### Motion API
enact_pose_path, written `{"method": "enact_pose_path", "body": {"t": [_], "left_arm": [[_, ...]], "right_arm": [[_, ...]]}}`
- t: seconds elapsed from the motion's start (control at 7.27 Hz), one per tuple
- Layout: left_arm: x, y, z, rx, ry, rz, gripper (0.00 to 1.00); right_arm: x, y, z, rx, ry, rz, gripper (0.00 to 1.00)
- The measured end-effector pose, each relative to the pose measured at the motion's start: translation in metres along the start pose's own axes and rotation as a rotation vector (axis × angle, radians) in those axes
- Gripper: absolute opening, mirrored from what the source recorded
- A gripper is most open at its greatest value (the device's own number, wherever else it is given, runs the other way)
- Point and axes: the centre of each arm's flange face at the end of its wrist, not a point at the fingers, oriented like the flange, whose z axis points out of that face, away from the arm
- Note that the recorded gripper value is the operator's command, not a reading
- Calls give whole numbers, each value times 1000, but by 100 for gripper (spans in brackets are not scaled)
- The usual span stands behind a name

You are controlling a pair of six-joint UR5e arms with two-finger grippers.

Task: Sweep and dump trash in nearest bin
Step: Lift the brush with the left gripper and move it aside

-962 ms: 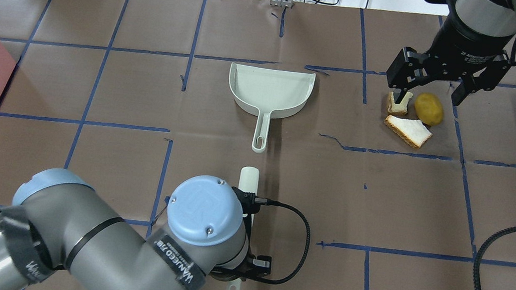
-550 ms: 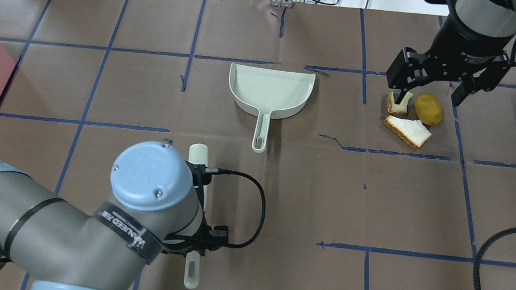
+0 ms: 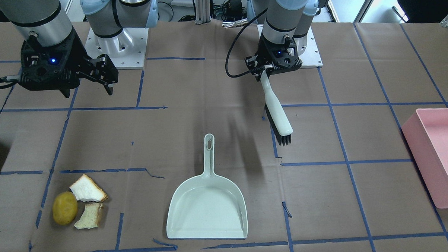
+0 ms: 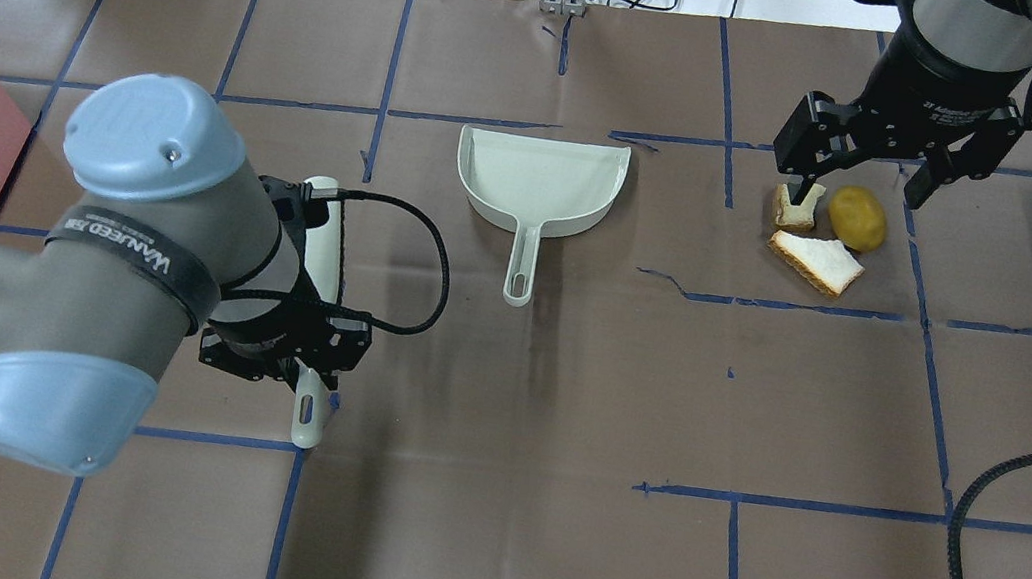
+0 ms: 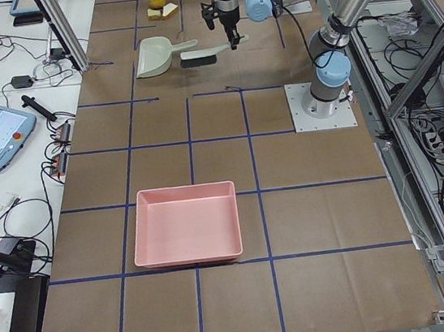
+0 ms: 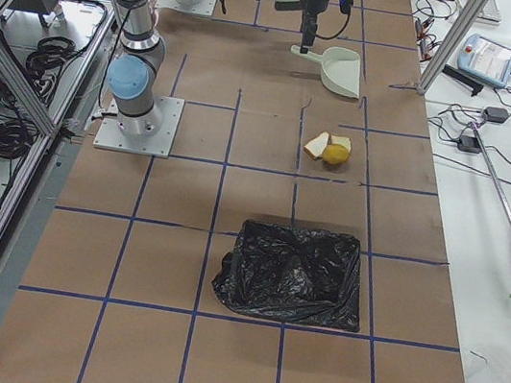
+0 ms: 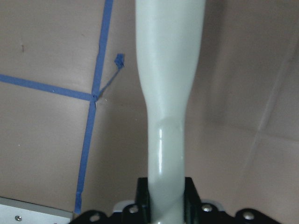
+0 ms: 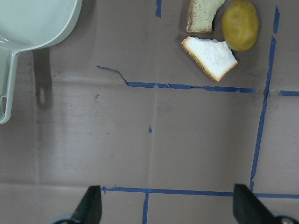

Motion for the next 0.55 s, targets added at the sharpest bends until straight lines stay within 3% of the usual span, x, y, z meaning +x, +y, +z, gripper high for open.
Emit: {"method": "enact_pose_path", "body": {"t": [0.55], "left_arm": [[-42,-41,-7,-5,3,-34,19]], "right_arm": [[-1,2,0,-20,-1,3,100]]}}
